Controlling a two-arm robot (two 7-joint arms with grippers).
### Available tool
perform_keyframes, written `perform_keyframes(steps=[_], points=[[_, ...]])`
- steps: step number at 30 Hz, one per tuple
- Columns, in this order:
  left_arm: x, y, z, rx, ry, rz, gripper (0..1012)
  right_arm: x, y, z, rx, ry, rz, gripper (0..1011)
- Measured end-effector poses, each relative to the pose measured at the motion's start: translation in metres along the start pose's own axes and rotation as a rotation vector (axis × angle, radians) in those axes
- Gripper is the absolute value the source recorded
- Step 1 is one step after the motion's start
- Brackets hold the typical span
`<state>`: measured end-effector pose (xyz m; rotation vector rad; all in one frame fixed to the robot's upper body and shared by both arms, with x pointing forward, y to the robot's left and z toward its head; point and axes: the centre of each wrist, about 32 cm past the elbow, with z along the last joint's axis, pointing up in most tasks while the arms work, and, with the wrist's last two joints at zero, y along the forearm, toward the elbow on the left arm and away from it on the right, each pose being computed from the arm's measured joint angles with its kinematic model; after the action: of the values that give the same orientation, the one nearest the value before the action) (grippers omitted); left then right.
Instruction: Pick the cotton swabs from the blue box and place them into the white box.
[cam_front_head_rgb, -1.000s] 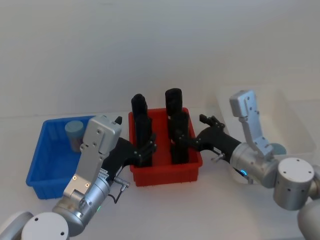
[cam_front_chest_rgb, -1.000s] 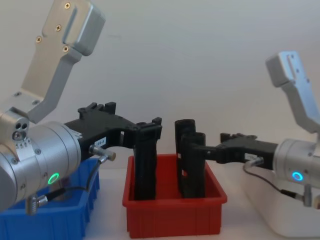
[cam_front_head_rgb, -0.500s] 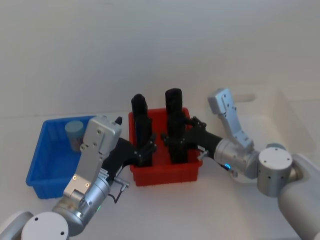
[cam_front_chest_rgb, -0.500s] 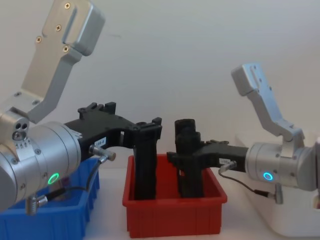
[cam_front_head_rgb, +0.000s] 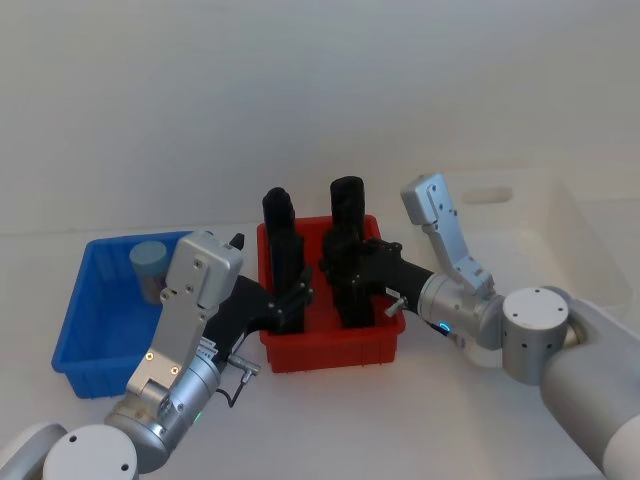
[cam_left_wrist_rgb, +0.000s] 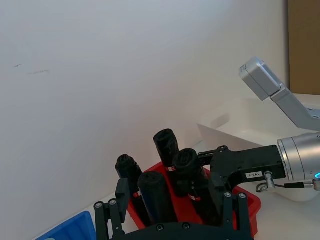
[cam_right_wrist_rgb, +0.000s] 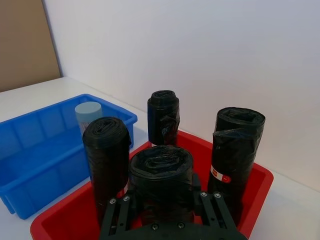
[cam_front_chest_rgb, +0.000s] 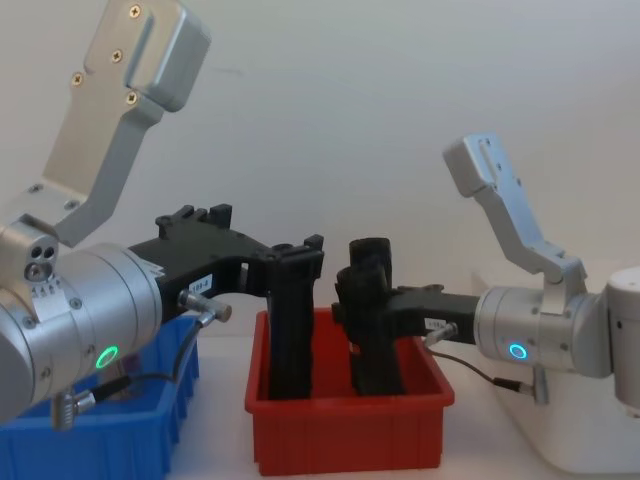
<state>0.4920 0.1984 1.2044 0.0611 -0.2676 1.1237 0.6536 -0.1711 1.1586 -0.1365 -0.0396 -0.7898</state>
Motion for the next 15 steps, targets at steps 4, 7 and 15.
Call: perform_keyframes(steps=[4,7,15], points=[[0.0,0.0,0.0,0.0,0.0,0.0,1004,0.0008,0.0019,-0.0002,0.001,-0.001,-0.003,565],[0.0,0.0,0.0,0.0,0.0,0.0,1004,0.0012,0.0025,-0.0001,0.006,-0.003,-0.007,535],[0.0,0.0,0.0,0.0,0.0,0.0,1004,0.0013,0.001,0.0045,0.052,-0.017,-0.031,499]])
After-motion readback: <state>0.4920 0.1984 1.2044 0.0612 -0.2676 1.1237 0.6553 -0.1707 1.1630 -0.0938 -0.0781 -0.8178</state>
